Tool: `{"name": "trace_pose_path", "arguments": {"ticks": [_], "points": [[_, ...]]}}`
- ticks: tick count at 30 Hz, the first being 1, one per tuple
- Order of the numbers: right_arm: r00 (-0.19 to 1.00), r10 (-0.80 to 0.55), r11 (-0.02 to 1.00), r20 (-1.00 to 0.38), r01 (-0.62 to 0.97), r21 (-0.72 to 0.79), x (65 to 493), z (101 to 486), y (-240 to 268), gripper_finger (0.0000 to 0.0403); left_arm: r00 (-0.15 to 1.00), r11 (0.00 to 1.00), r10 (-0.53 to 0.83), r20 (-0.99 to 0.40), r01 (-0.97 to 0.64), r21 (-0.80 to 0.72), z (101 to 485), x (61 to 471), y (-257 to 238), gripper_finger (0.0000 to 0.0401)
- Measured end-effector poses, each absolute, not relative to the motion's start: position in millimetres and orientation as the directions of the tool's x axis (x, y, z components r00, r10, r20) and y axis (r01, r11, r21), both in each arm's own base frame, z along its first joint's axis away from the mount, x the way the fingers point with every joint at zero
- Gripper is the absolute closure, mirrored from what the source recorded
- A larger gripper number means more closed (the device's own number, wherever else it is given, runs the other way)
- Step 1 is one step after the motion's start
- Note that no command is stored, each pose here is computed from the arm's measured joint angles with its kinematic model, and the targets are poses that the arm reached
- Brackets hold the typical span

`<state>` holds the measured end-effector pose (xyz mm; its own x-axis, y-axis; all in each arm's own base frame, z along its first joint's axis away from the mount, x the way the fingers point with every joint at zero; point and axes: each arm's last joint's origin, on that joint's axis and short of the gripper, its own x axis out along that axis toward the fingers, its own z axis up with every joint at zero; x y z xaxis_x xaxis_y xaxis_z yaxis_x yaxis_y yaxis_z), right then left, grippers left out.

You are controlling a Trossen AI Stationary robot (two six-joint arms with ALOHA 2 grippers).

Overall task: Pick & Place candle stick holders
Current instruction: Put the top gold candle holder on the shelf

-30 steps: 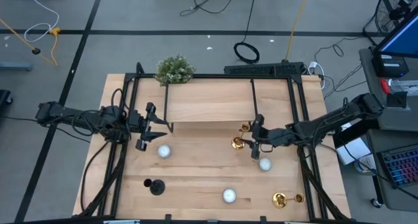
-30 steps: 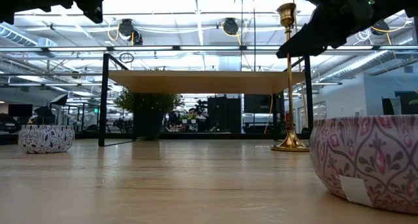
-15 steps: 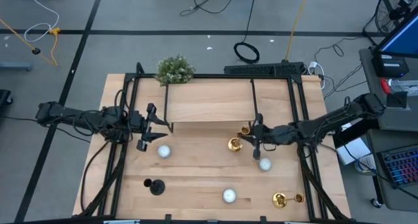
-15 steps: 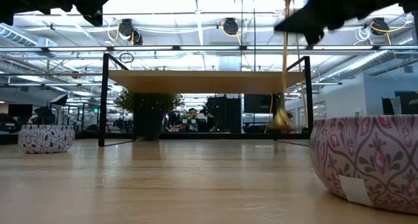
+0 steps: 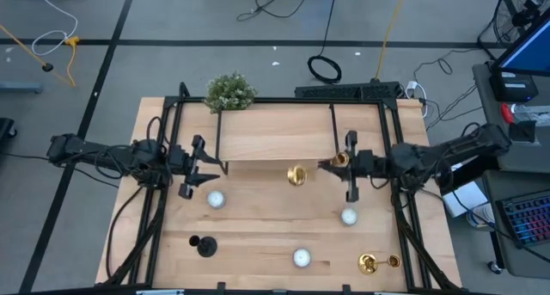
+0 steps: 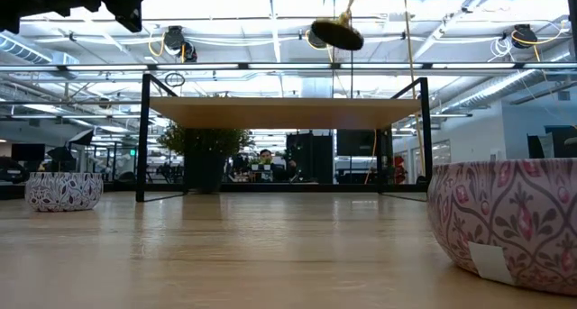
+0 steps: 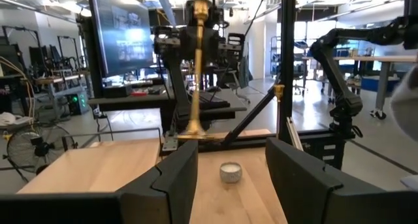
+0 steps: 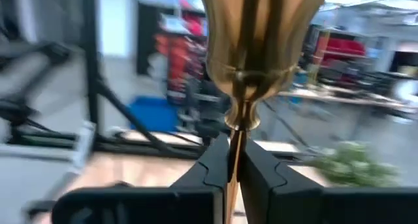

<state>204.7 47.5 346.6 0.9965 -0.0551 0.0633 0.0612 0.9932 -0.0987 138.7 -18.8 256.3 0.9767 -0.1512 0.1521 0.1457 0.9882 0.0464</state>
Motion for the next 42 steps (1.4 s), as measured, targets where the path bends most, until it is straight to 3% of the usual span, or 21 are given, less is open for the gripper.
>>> {"name": "trace_pose_path", "arguments": {"ticks": [5,10,17,30,42], "points": [[0.932,-0.361,0.911,-0.020,0.348,-0.219,216,372,19,0.0391,0.973,0.988,-0.150,0.176,0.144,0.050,259,138,-19,0.0217],[0.867,-0.495,0.852,-0.060,0.470,-0.231,228,372,-16,0.0391,0.970,0.988,-0.150,0.189,0.143,0.053,260,138,-19,0.0217],[0.850,-0.496,0.868,-0.179,0.488,-0.087,234,355,-64,0.0390,0.970,0.988,-0.150,0.193,0.142,0.052,260,138,-19,0.0217],[0.783,-0.574,0.814,-0.239,0.577,-0.063,237,341,-100,0.0385,0.970,0.988,-0.150,0.193,0.143,0.050,260,138,-19,0.0217],[0.789,-0.555,0.828,-0.263,0.556,-0.079,238,338,-100,0.0306,0.970,0.989,-0.150,0.192,0.144,0.046,260,138,-19,0.0217]]}}
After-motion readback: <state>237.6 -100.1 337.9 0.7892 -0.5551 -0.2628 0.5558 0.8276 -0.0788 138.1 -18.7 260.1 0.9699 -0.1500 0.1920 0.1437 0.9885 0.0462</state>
